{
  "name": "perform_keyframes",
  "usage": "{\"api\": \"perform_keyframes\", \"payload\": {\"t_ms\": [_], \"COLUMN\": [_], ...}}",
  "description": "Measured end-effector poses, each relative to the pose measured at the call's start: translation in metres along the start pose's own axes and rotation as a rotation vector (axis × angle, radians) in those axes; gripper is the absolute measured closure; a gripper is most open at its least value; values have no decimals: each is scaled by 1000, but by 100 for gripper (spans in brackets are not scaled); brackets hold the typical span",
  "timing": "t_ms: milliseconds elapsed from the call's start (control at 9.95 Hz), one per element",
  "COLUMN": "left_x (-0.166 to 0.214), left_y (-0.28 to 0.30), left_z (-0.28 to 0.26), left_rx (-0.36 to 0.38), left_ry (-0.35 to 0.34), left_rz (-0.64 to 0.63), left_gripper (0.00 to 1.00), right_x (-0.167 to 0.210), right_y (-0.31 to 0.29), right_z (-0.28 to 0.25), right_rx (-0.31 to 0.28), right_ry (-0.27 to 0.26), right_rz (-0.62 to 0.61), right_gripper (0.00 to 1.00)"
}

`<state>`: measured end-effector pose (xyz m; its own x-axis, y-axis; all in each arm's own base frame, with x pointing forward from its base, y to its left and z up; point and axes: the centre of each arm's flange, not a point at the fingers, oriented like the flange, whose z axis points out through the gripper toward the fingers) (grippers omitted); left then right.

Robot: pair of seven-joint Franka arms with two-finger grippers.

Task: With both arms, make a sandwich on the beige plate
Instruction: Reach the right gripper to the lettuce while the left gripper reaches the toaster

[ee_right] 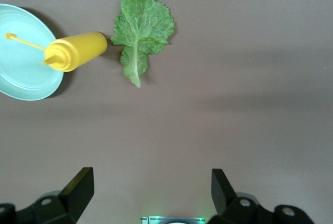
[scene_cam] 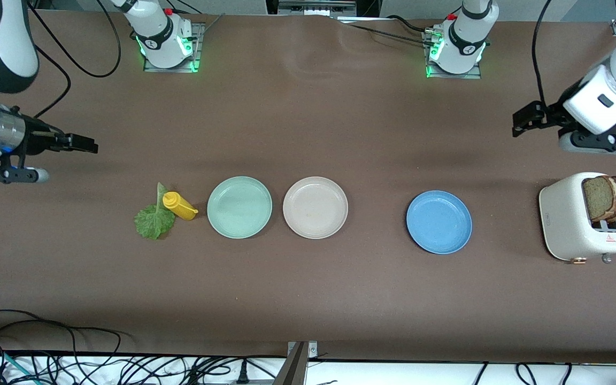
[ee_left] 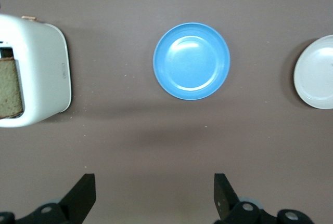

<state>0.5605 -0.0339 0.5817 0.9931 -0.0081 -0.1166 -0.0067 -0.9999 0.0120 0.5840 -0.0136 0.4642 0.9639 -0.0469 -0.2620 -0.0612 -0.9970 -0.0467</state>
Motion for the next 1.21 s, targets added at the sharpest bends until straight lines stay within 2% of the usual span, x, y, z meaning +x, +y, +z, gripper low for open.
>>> {"api": "perform_keyframes", "payload": {"t_ms": [201,402,603,804,1206], "left_x": [11,24,40,56,74], "left_y": [-39,-66,-85,-119,-187], "left_z": [13,30,50,71,124], "left_rx": [-4,59,71,106,91], "left_ry": [-13,-16,-16,2,-18], "left_rz": [-63,-91,-109,-66,-52], "left_gripper": [0,0,0,0,0], "right_x": [19,34,50,67,85], "right_y": [2,4,5,6,5], "right_z": [32,66,95,129,185], "right_rx": [2,4,7,10,25], "right_ry": [-16,-49,-59,-68,-110], "right_rz": [3,6,9,11,16], "right_gripper": [0,0,0,0,0]}}
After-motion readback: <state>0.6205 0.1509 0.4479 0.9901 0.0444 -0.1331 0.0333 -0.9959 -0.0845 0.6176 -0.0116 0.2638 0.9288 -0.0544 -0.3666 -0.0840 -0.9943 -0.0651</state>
